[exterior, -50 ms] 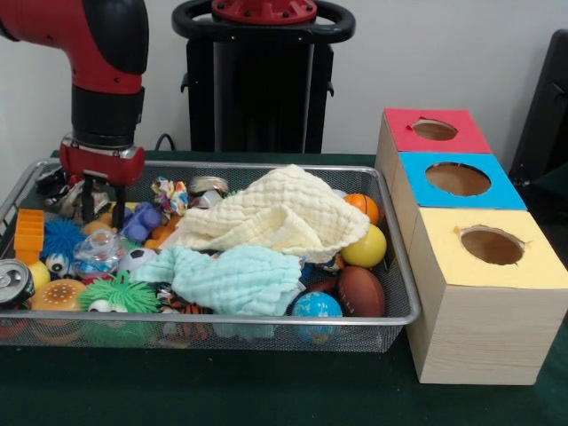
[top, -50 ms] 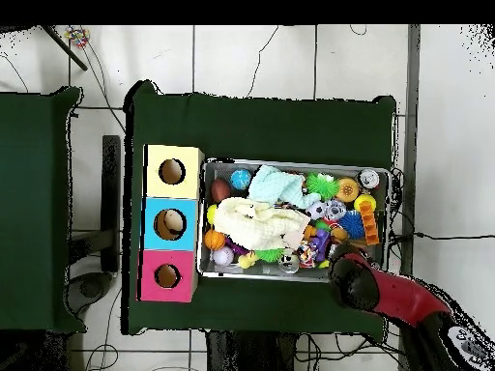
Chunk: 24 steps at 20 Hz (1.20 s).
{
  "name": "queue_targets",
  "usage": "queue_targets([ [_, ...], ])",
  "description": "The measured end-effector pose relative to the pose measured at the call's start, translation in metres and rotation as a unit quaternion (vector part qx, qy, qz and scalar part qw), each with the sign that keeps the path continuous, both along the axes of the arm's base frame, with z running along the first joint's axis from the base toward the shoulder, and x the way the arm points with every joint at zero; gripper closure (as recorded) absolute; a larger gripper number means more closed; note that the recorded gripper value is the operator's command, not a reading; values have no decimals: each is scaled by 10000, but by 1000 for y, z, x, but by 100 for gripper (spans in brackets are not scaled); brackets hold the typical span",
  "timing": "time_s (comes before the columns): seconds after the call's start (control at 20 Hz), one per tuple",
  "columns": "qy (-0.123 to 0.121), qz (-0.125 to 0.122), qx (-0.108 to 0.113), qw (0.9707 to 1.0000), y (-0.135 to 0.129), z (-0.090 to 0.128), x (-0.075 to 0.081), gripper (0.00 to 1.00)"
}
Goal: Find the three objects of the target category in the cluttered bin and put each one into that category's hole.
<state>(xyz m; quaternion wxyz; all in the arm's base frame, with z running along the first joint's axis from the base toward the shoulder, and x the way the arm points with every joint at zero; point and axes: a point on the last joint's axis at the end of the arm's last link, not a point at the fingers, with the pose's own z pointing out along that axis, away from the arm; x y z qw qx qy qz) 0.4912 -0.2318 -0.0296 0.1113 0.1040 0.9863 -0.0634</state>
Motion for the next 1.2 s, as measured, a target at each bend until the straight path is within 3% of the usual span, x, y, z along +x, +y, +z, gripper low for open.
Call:
queue_targets([
  [0.3, -13, -27, 90, 10000, 2, -7, -1, 100],
  [0.6, -59, 97, 51, 9999, 13, 1, 7, 100],
  [0.9, 58, 198, 14, 9998, 40, 32, 23, 100],
  [1.05, 382, 145, 24, 9992, 55, 66, 33, 100],
  [1.2, 555, 110, 18, 9984, 60, 85, 39, 100],
])
